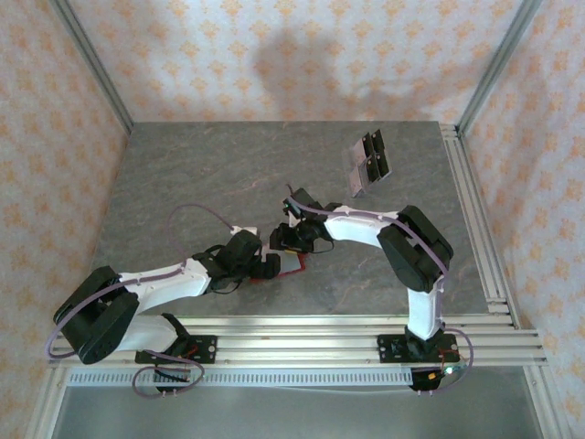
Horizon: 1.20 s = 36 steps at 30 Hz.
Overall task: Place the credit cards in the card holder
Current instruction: Flip over the card slot in the card holder.
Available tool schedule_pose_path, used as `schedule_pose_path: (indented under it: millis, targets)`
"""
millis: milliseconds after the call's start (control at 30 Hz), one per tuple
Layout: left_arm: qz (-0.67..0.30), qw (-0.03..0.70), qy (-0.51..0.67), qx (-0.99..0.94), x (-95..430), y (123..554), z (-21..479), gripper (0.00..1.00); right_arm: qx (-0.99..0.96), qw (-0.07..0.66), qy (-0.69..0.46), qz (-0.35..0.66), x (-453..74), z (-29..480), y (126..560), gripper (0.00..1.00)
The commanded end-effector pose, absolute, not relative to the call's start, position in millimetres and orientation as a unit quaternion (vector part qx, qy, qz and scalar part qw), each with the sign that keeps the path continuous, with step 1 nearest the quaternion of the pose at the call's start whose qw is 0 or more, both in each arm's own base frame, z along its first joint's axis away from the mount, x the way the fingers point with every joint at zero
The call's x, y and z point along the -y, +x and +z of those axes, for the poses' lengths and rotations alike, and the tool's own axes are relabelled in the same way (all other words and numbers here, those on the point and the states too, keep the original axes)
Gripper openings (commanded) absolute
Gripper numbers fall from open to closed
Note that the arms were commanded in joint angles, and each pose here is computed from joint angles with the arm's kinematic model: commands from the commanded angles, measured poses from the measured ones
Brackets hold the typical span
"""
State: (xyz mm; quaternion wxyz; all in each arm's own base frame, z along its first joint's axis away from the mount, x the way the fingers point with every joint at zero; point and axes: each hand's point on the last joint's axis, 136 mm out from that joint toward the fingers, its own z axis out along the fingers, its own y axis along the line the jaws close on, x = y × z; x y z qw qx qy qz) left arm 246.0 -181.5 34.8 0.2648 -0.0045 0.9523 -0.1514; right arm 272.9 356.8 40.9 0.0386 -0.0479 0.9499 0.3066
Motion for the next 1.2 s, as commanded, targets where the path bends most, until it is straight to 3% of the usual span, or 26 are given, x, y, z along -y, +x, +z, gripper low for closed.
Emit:
schedule_pose_path:
  millis: [0, 733, 1167]
  targets:
    - [-0.160, 0.275, 0.007, -0.948, 186.2, 246.5, 39.7, 0.99, -0.946, 0.036, -0.050, 0.319, -368.5, 44.0, 272.3, 0.47]
    - [-0.132, 0.251, 0.007, -0.959, 179.8, 240.8, 19.0, 0.94, -0.943, 0.086, -0.017, 0.320, -349.4, 74.8, 295.3, 0.48]
    - [-0.133, 0.252, 0.006, -0.958, 179.4, 239.8, 19.4, 0.94, -0.942, 0.063, -0.013, 0.328, -349.9, 62.1, 285.8, 0.48]
